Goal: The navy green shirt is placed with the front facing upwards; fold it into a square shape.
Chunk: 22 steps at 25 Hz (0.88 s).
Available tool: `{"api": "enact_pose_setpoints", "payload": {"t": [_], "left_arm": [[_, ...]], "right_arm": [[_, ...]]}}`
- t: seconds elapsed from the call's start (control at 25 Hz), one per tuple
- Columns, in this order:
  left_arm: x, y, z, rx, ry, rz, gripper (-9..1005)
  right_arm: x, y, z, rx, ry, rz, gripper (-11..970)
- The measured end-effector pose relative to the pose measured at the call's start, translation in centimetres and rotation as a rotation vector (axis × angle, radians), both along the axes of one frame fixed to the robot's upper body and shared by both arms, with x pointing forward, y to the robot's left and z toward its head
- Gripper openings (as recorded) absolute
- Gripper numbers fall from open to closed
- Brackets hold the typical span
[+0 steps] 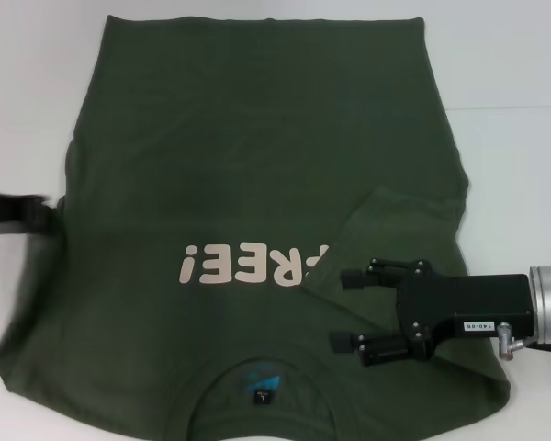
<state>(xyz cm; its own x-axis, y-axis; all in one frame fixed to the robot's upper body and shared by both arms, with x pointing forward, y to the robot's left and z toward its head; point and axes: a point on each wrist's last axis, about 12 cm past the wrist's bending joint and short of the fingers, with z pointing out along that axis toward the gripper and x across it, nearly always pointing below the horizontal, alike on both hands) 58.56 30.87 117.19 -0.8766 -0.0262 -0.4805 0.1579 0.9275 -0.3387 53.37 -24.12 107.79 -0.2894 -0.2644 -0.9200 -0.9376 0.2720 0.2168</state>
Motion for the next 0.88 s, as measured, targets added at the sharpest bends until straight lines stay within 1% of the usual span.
{"api": "enact_pose_setpoints", "payload": {"t": [0.12,0.2,0.32,0.48,0.52,0.72,0.8,0.88], "left_arm": [[0.7,-2.9,-0.5,-0.052,0.005,-0.069,31],[1.2,-4.7,-1.5,-0.074,0.027,-0.105,32],[1.7,-5.8,-2.8,-0.114,0.037,-0.105,33],[2.0,-6.3,-4.2,-0.143,0.041,-0.088,35],[2.0,-6.3,-4.2,-0.143,0.041,-0.088,36],[2.0,-6.5,-5.4,-0.180,0.056,-0.075,38],[1.9,-6.3,-5.8,-0.222,0.068,-0.052,39],[1.9,-6.0,-5.9,-0.274,0.058,-0.035,40]], "right_arm": [[0.0,0.0,0.0,-0.002,0.000,0.000,944],[-0.1,0.0,-0.1,-0.002,0.003,-0.001,944],[-0.2,-0.1,-0.3,0.000,0.008,-0.004,945],[-0.4,-0.1,-0.5,0.003,0.016,-0.010,944],[-0.4,-0.1,-0.6,0.003,0.017,-0.011,944],[-0.3,-0.1,-0.5,0.002,0.017,-0.010,942],[-0.4,-0.1,-0.5,0.005,0.015,-0.004,941],[-0.5,-0.4,-0.1,0.007,0.006,0.002,941]]}}
